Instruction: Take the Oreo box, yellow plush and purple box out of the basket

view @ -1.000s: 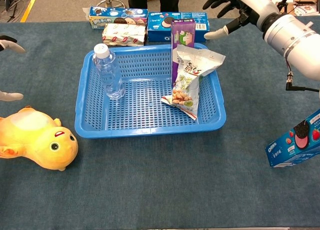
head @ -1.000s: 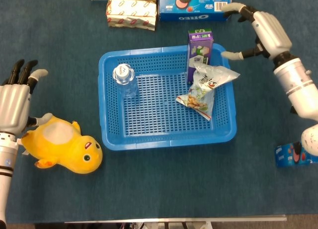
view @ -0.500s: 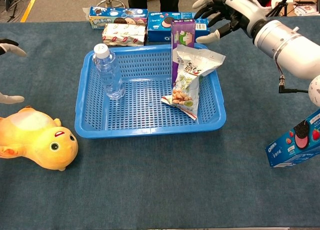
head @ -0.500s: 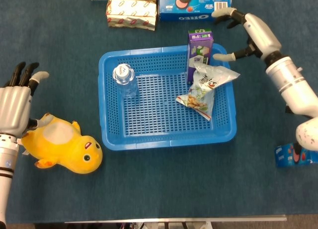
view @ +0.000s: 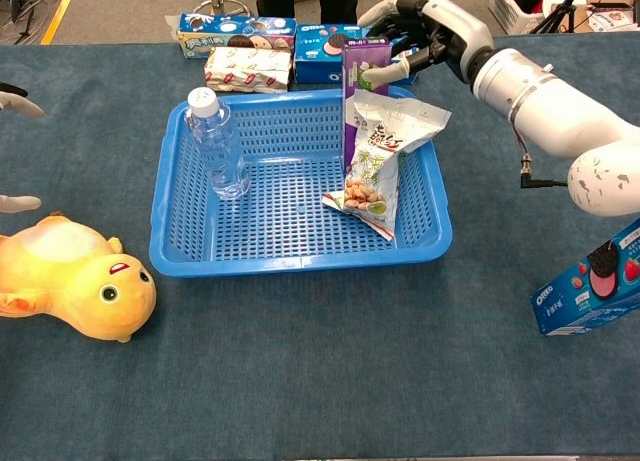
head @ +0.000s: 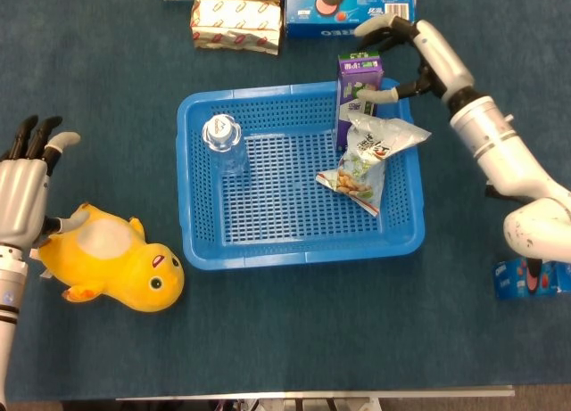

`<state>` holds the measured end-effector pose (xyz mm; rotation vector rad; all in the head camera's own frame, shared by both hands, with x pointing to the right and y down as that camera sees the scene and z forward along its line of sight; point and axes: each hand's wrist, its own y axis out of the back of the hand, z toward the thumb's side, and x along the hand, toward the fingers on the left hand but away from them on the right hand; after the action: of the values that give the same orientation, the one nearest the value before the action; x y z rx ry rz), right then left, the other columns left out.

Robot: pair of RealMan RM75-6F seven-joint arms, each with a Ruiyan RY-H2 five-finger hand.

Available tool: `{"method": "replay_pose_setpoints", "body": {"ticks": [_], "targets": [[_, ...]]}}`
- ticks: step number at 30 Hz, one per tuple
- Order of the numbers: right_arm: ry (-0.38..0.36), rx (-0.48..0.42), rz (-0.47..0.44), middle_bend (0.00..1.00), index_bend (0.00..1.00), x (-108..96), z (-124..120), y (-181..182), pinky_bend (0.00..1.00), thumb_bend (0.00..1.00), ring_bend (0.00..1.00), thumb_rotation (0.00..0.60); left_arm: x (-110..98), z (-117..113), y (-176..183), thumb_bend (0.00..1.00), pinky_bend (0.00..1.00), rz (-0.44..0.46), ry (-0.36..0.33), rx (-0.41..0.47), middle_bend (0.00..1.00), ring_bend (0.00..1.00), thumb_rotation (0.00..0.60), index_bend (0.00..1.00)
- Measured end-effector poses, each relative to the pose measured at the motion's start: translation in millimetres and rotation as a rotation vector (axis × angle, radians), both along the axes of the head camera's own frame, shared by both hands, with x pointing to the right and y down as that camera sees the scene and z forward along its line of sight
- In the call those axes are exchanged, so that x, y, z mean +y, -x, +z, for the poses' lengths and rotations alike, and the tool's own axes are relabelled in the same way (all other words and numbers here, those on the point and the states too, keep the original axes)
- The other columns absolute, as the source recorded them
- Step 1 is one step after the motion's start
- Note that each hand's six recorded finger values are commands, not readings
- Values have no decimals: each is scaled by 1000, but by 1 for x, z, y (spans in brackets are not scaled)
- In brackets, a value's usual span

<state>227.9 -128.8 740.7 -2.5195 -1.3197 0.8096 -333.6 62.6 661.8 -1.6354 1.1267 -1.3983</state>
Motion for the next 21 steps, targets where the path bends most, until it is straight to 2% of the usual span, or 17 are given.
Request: {"method": "replay_pose_setpoints", "body": {"ticks": [6, 9, 17, 21], "targets": [[8, 1, -52, 452, 394, 2, 3, 13, 305, 0, 307, 600, 1, 0, 1, 0, 331, -2, -1, 2, 116, 42, 600, 222], [-2, 5, -61, 495, 452, 2, 2, 15, 305, 0, 327, 600, 1, 0, 1, 0, 331, -2, 1, 3, 116, 43, 600, 222], [-33, 15, -48, 618, 617, 0, 0, 14, 304, 19, 425, 600, 2, 1, 2, 0, 331, -3, 3, 4, 116, 43, 600, 222], [-44, 22, -39, 645, 654, 0, -2, 13, 303, 47, 454, 600, 2, 1, 1, 0, 331, 0, 4, 4, 115, 43, 600, 222]]}}
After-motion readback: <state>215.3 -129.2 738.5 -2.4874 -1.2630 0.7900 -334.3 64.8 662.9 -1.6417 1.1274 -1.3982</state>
